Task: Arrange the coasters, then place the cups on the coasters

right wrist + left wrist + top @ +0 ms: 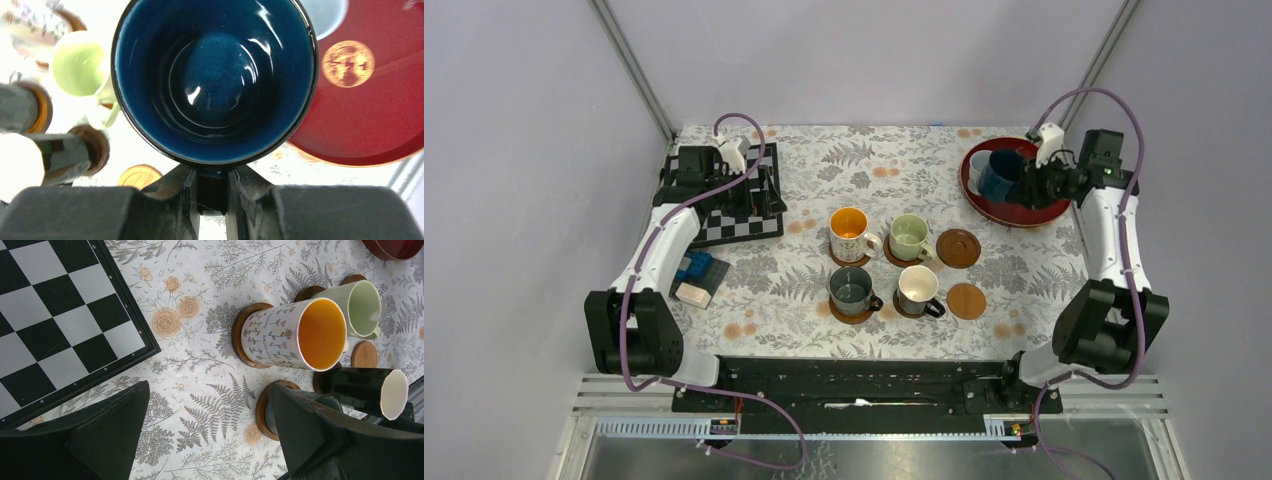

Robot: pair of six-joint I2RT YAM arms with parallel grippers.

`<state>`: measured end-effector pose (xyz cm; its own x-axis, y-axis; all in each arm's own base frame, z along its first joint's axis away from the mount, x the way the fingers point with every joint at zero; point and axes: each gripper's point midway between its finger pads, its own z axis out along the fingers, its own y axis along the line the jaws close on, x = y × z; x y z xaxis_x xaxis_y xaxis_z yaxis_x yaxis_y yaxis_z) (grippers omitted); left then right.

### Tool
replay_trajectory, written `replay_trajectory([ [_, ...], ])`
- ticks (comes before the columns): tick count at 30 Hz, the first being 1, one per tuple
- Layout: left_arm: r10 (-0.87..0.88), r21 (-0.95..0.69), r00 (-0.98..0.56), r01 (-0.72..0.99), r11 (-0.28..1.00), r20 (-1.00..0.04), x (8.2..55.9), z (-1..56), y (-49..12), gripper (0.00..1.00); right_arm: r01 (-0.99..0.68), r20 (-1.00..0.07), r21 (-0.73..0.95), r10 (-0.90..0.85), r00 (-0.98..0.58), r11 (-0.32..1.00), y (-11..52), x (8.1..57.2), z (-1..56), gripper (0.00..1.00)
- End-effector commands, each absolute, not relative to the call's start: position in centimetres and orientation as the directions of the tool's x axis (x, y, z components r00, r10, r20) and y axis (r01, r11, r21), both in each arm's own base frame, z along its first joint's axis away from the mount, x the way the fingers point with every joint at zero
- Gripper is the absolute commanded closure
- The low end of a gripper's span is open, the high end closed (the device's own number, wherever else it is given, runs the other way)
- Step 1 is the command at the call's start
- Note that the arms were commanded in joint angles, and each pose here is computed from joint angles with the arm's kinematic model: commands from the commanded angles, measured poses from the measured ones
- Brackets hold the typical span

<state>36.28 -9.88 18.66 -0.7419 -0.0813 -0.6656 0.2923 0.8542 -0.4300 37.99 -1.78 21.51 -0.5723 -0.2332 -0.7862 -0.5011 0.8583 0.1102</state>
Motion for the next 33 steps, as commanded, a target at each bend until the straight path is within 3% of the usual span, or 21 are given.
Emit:
replay_trajectory([
  [1,-0.085,-0.429,-0.693,0.339,0.837,-0.716,37.7,21.0,-10.5,0.01,-0.633,-0.824,0.028,-0.340,-0.453,0.774,1.4,35.3,22.5,1.00],
  [9,-0.090,-0.444,-0.703,0.339,0.829,-0.705,37.7,20.9,-11.1,0.01,-0.670,-0.783,-0.046,-0.443,-0.436,0.741,4.4,31.9,16.3,1.00],
  [33,-0.091,-0.438,-0.700,0.334,0.835,-0.708,37.8,20.9,-11.2,0.01,-0.618,-0.754,-0.061,-0.442,-0.486,0.784,4.4,33.2,8.5,1.00],
])
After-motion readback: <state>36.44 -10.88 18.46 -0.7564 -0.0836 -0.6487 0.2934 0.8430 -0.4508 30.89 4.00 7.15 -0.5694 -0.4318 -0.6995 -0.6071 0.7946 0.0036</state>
